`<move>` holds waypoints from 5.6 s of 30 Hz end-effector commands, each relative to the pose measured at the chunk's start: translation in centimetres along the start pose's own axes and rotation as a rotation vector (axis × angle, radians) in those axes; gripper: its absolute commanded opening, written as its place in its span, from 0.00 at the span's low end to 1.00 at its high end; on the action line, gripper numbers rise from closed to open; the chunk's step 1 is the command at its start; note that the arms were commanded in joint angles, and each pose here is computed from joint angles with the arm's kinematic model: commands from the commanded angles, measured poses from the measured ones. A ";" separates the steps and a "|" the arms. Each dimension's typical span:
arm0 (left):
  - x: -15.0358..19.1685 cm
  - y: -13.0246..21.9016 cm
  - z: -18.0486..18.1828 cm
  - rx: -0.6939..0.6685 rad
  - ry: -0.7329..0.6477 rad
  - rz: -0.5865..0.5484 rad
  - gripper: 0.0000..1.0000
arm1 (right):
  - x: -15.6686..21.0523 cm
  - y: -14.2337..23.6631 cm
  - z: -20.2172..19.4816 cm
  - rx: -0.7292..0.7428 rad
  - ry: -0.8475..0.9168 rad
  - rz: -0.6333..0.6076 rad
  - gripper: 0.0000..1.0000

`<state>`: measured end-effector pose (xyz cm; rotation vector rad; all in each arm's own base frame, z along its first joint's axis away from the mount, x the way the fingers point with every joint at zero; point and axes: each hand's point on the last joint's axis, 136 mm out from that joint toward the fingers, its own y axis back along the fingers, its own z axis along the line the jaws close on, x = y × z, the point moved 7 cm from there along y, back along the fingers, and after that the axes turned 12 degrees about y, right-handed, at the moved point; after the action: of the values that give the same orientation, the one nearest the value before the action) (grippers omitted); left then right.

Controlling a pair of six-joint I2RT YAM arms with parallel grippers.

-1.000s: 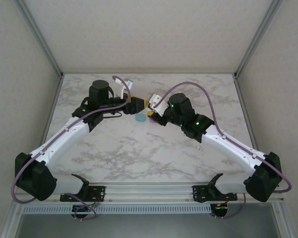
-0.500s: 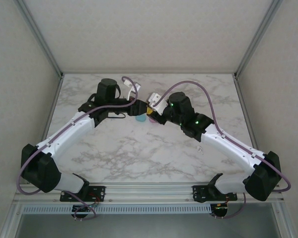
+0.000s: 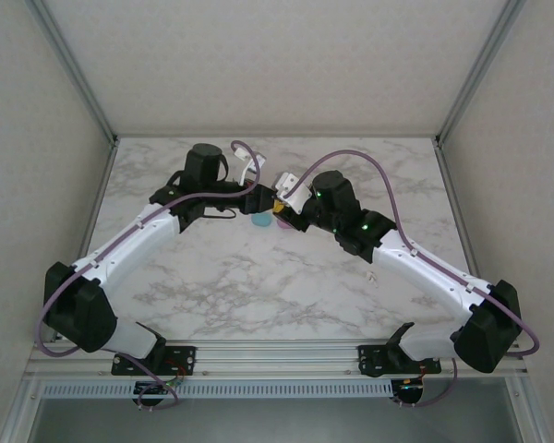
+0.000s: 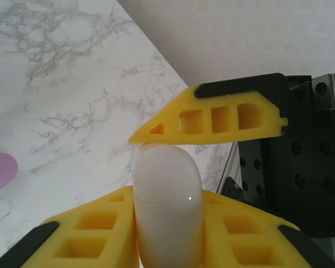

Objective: Insert wireless bluetooth earbuds into charging case

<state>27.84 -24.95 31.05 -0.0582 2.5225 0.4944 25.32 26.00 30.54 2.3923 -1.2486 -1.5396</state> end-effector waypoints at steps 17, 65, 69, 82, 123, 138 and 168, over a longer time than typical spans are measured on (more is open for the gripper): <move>-1.3 1.8 -2.9 0.010 -0.144 -0.102 0.02 | -1.9 2.4 -1.6 0.065 -0.050 -0.077 0.62; -2.0 3.4 -5.8 0.230 -0.645 -0.612 0.00 | -4.2 2.9 -9.3 -0.557 -1.067 -0.251 0.62; -1.9 3.4 -5.9 0.237 -0.649 -0.607 0.00 | -4.2 2.7 -9.7 -0.523 -1.075 -0.250 0.62; -1.8 3.6 -5.6 0.201 -0.642 -0.615 0.00 | -4.1 1.8 -10.4 -0.492 -1.076 -0.250 0.63; -2.9 1.8 -4.1 0.040 -0.727 -0.544 0.10 | -3.9 0.8 -7.9 -0.609 -1.554 -0.064 0.53; -2.9 2.4 -4.4 0.082 -0.688 -0.607 0.01 | -3.5 3.8 -9.0 -0.282 -1.161 -0.035 0.73; -2.3 2.9 -5.8 0.174 -0.684 -0.569 0.00 | -4.1 4.2 -9.3 -0.300 -0.895 -0.141 0.70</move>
<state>27.38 -24.74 36.11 -0.4665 1.7983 0.0933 28.77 22.42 38.77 1.5846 -0.7987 -2.7423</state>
